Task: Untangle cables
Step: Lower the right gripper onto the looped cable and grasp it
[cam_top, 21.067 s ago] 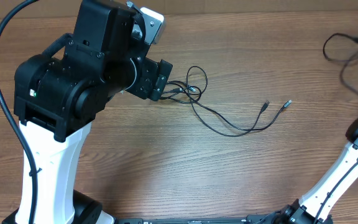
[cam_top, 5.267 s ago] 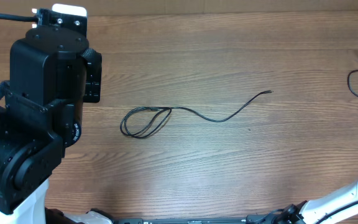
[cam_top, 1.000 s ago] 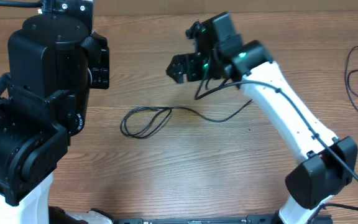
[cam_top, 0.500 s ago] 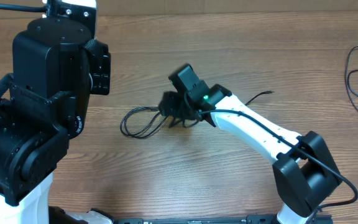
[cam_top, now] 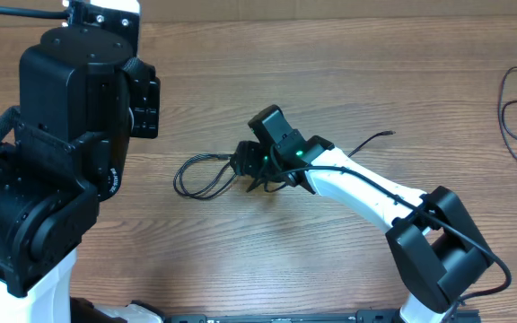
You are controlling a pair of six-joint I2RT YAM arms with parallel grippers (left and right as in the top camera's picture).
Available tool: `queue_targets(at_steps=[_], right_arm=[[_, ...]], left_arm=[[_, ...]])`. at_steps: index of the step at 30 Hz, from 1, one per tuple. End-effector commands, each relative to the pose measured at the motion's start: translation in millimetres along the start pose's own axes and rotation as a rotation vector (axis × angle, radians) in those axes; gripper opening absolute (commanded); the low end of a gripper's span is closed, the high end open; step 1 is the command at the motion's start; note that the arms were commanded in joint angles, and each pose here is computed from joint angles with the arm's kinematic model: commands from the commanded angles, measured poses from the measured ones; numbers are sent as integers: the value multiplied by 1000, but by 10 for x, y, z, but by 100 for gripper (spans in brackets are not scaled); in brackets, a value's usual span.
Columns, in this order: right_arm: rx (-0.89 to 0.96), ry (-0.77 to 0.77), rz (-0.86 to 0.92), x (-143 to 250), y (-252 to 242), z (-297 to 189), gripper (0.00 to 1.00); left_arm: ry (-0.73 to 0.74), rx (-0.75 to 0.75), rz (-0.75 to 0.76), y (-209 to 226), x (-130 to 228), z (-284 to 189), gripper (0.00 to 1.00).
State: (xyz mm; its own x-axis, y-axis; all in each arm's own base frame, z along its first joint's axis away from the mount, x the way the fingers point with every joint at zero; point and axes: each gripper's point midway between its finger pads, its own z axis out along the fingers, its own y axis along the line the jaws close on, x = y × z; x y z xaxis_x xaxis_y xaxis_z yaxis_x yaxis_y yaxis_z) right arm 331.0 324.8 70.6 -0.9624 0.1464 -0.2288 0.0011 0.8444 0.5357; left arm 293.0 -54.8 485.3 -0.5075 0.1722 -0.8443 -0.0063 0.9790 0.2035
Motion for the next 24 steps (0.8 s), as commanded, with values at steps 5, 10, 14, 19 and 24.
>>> queue_targets(at_steps=[5, 10, 14, 19, 24], right_arm=[[-15, -10, -45, 123, 148, 109, 60], [-2, 16, -55, 223, 124, 239, 60], [10, 25, -52, 242, 76, 302, 59], [7, 21, -53, 234, 84, 304, 59], [21, 7, -53, 211, 55, 312, 59]], left_arm=[[0, 7, 1, -5, -6, 2, 45], [0, 7, 1, -5, -6, 2, 45], [0, 7, 2, -5, -5, 2, 45], [1, 6, 1, -3, -5, 3, 45], [1, 7, 2, -5, -3, 3, 45]])
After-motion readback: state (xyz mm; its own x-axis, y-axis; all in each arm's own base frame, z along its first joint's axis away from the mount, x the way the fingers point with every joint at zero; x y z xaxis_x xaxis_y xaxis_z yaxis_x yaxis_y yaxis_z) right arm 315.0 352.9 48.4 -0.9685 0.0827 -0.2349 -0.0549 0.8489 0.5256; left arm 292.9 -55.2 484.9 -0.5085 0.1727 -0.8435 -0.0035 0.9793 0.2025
